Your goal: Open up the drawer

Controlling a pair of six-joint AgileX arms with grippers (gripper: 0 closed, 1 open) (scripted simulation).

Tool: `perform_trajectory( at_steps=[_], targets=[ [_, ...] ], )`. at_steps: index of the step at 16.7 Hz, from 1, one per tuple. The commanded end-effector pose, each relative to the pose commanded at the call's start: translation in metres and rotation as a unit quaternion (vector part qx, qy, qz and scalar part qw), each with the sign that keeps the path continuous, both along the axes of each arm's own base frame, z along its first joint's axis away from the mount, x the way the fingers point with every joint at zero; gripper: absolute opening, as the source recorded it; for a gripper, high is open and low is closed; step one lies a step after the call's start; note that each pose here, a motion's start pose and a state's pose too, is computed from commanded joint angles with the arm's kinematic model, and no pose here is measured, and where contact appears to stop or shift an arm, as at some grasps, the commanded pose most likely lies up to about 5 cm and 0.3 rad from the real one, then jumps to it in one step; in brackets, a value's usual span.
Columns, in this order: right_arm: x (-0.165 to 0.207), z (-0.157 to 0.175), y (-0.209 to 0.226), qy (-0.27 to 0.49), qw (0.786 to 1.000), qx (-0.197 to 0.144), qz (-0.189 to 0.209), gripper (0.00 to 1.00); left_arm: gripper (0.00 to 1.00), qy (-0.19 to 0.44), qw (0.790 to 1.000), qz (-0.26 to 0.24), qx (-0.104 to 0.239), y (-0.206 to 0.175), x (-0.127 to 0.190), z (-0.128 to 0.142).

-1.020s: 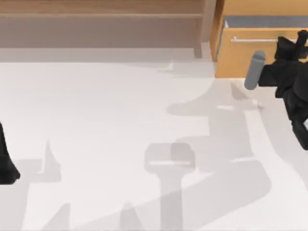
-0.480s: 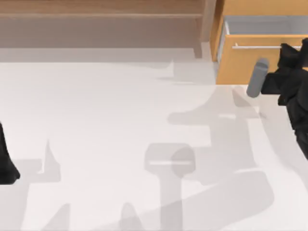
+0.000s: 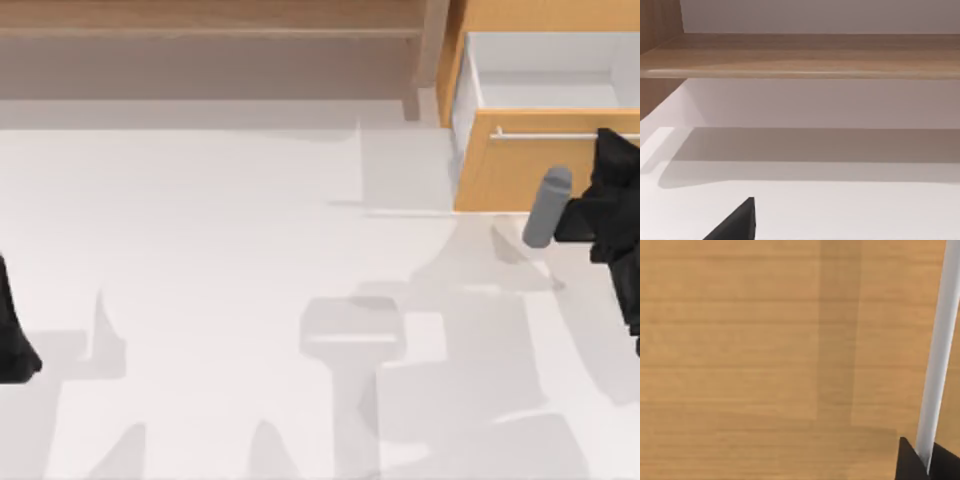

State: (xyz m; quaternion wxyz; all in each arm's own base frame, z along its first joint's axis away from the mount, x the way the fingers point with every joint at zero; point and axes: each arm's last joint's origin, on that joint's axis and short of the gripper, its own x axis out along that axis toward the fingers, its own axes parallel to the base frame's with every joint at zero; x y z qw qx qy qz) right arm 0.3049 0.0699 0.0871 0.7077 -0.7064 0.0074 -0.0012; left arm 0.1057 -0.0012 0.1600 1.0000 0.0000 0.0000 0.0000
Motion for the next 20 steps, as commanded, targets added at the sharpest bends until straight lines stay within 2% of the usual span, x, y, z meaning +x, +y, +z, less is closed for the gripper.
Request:
perform_trajectory(
  at_steps=[4, 11, 15, 20],
  targets=[
    [-0.003, 0.0, -0.002, -0.001, 1.0, -0.001, -0.005, 0.0, 1.0, 0.0, 1.0, 0.0, 0.0, 0.0, 0.0, 0.0],
    [-0.06, -0.001, -0.001, 0.001, 1.0, -0.001, -0.003, 0.0, 1.0, 0.0, 1.0, 0.0, 0.0, 0.0, 0.0, 0.0],
    [-0.062, 0.0, -0.001, 0.0, 1.0, 0.0, -0.003, 0.0, 1.0, 0.0, 1.0, 0.0, 0.0, 0.0, 0.0, 0.0],
    [-0.062, 0.0, -0.001, 0.0, 1.0, 0.0, -0.003, 0.38, 1.0, 0.0, 1.0, 0.0, 0.0, 0.0, 0.0, 0.0]
  ],
)
